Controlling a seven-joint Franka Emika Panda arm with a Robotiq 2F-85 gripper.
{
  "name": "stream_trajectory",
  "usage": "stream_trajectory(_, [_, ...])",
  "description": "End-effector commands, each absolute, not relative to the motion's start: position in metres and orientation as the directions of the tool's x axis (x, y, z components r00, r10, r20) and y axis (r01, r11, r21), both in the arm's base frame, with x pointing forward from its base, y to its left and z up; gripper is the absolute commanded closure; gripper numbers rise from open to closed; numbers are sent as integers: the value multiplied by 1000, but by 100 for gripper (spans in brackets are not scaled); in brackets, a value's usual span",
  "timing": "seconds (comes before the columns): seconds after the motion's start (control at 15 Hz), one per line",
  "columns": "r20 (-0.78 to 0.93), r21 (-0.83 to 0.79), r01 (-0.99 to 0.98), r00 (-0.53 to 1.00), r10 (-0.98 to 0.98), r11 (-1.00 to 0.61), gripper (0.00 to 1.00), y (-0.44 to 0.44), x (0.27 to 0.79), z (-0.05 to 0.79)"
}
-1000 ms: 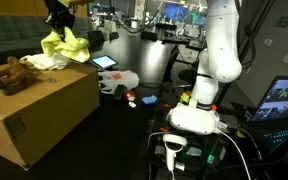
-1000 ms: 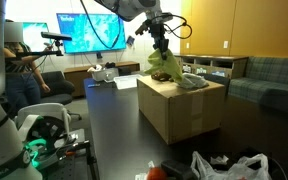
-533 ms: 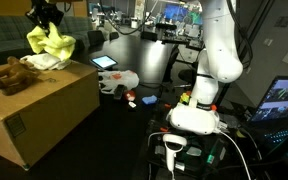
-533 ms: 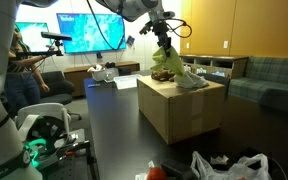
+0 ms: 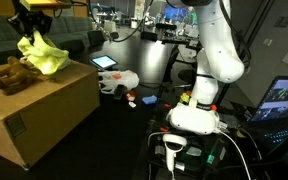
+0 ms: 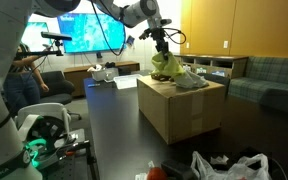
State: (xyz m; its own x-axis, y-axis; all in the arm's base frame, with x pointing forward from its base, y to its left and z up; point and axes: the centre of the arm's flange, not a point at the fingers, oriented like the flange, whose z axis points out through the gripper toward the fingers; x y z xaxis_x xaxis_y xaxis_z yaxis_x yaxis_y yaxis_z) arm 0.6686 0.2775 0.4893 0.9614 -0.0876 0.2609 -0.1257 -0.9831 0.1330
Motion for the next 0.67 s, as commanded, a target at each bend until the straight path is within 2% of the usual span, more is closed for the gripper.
stream_trajectory(0.0, [269, 163, -100, 962, -53, -982, 34, 284, 671, 497])
stream_trajectory(0.33, [254, 184, -44, 967, 4, -982, 1, 266, 637, 502])
stream_trajectory(0.6, [195, 203, 34, 978, 74, -979, 0, 236, 592, 502])
